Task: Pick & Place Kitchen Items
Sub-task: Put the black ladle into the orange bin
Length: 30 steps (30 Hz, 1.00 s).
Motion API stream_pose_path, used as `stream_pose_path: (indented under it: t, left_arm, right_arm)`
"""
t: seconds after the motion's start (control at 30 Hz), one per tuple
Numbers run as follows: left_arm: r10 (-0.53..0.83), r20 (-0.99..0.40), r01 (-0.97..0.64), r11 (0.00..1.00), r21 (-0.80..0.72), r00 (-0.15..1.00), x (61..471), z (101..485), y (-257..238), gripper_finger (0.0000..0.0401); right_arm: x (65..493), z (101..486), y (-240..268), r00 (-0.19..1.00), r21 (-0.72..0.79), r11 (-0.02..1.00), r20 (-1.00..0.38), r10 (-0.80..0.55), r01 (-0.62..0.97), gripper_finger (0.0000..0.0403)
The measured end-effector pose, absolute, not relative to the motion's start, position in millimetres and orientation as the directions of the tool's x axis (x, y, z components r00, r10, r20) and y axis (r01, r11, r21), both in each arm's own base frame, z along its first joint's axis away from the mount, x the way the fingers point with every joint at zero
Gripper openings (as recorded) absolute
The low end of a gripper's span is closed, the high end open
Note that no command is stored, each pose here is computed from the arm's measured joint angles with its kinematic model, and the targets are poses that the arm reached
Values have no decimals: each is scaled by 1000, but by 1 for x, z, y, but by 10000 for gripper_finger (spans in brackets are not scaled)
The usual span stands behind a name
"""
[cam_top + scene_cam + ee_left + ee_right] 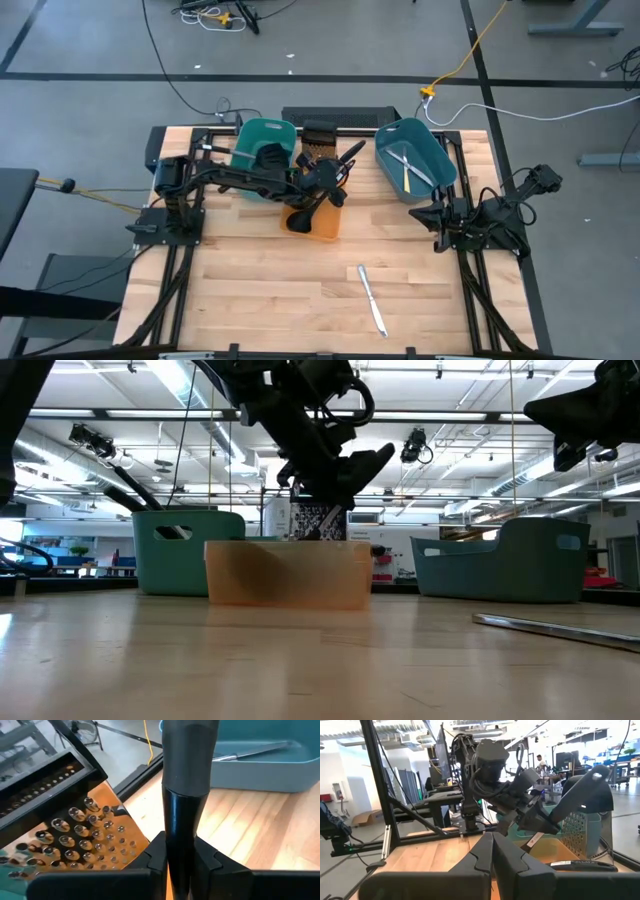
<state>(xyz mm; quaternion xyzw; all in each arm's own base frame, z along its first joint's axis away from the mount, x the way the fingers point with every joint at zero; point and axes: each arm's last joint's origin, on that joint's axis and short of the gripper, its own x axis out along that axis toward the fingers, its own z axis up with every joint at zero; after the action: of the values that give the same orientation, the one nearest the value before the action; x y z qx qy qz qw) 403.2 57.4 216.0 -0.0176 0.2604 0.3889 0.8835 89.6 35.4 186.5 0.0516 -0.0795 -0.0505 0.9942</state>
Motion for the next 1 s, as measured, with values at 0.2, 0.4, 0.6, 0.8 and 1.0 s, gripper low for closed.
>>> stream_pose_path:
  t: [0.2,0.4,0.6,0.8,1.0]
  left_arm:
    - [641,-516,-689,713,129,567,401,214,71,47]
    - [602,-558,-668,736,110,571,398,211,77,47]
    - [595,-571,-664,739,113,565,397,210,77,47]
    - [609,-559,-645,747,164,563,398,210,72,47]
    - [611,-561,-652,742,158,559,401,205,69,47]
  right_arm:
    - [90,186,35,982,111,990,153,-109,92,16]
    - [90,186,35,982,111,990,153,-109,92,16]
    - [90,186,35,982,110,990,153,-109,93,16]
    - [90,186,35,982,108,990,153,-109,93,16]
    - [90,186,35,982,109,990,153,-109,93,16]
